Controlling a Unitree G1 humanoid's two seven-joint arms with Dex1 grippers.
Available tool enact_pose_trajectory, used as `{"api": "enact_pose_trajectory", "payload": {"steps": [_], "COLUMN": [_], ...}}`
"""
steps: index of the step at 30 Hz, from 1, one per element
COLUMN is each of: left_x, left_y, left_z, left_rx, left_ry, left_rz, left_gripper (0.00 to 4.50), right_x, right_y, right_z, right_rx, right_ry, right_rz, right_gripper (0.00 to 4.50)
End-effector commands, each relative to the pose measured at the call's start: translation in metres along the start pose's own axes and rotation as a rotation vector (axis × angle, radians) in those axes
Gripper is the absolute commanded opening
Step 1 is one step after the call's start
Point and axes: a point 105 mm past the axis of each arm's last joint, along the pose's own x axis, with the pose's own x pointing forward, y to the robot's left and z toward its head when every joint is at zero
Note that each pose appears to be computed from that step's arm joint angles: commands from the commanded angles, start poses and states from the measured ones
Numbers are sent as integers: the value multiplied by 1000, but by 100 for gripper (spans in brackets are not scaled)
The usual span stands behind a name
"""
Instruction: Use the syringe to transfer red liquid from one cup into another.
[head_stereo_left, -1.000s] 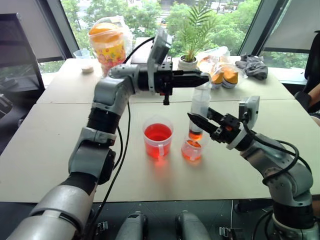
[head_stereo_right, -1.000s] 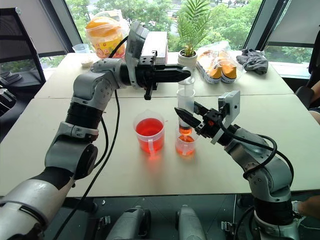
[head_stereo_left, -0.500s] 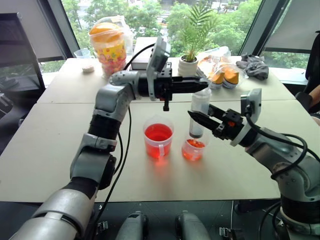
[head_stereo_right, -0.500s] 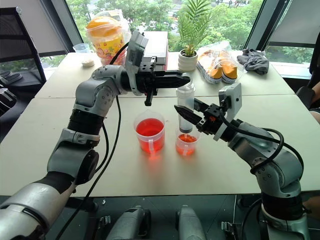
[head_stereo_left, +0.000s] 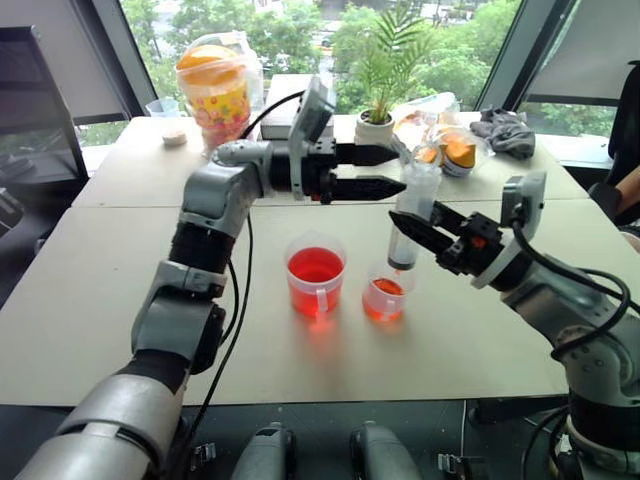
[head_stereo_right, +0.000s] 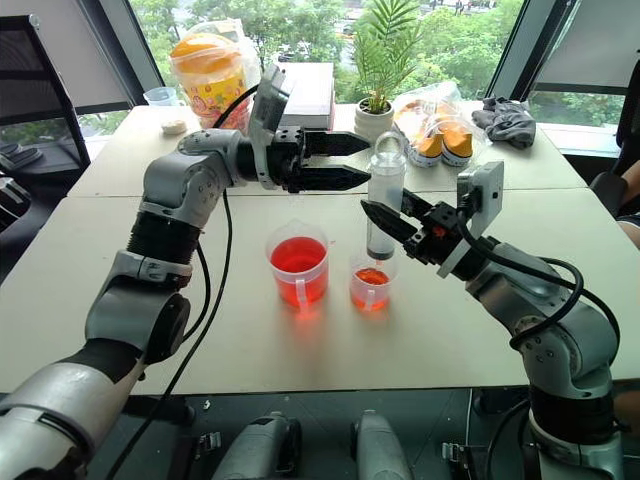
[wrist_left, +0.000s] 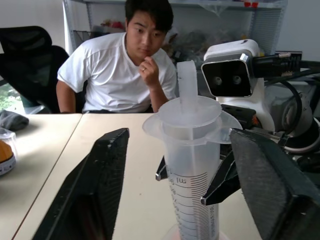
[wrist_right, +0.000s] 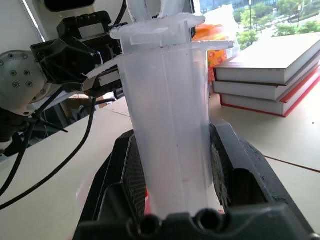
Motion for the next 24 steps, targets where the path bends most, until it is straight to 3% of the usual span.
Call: {"api": "enact_pose_trajectory", "payload": {"steps": [1,5,10,12,15,17,20,24], "left_x": [-19,-47,-67,-71,-75,-73,-75,-78], "left_y": [1,-2,-8,-13,-23,-28,-32,-35], "left_z": [23,24,15,10,-2,-5,-9,-14], "left_rx": [73,104,87,76,33,15,18,17], "left_ry": [-16,15,61,66,79,72,79,83], "left_rz": [35,87,141,148,158,155,167,184], "left_gripper": [443,443,443,443,443,443,443,443], "right_x": [-2,-3,-1,-1,-5,-9,-27,-51], "right_y": [7,4,-13,-28,-77,-96,-117,-132], "right_z": [7,5,25,43,83,81,48,6], "right_rx": [-43,-45,-15,14,198,253,240,249], "right_ry": [-34,-22,-59,-78,-75,47,428,733], "right_rz": [29,19,-64,-127,-313,-383,-507,-551], "right_gripper": [141,141,141,141,141,141,141,141]}}
